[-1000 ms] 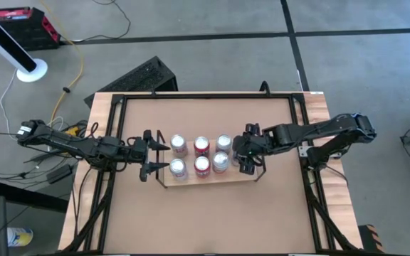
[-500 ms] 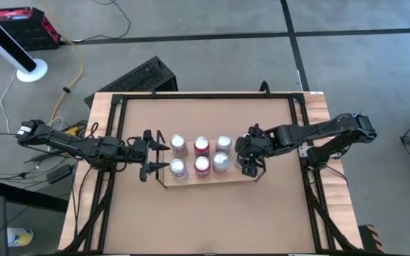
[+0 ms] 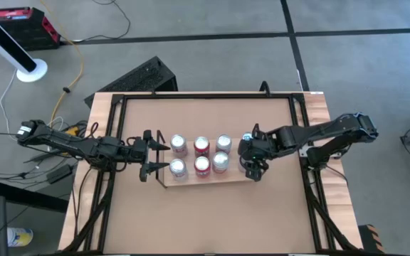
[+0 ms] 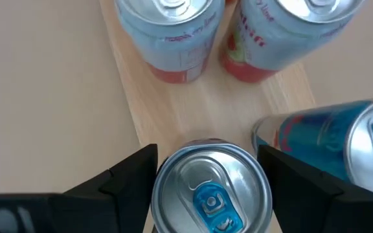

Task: Place canned beverage on shelf
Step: Put the blue soda can on the shelf aligned with the other pink can

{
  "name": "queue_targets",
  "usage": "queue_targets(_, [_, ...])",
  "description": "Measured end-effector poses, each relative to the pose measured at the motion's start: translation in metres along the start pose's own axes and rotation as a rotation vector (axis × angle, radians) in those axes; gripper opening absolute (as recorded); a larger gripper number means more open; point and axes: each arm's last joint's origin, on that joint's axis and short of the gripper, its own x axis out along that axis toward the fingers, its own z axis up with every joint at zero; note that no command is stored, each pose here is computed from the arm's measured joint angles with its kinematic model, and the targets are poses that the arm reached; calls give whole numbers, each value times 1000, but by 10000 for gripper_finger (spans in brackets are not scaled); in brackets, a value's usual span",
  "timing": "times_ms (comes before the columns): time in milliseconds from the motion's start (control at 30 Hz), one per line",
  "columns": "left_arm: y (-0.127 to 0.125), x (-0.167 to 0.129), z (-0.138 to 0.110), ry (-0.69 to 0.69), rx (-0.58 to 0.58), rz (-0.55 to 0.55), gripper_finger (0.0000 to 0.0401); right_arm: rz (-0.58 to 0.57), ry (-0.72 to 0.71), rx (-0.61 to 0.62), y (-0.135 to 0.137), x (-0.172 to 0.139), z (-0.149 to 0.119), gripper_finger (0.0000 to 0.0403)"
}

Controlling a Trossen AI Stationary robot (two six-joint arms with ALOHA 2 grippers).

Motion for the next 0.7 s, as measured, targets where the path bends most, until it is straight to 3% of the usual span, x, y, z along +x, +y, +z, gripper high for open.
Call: queue_targets(700, [0,0,0,0,1,2,279,12,4,2,4,0,-2,286])
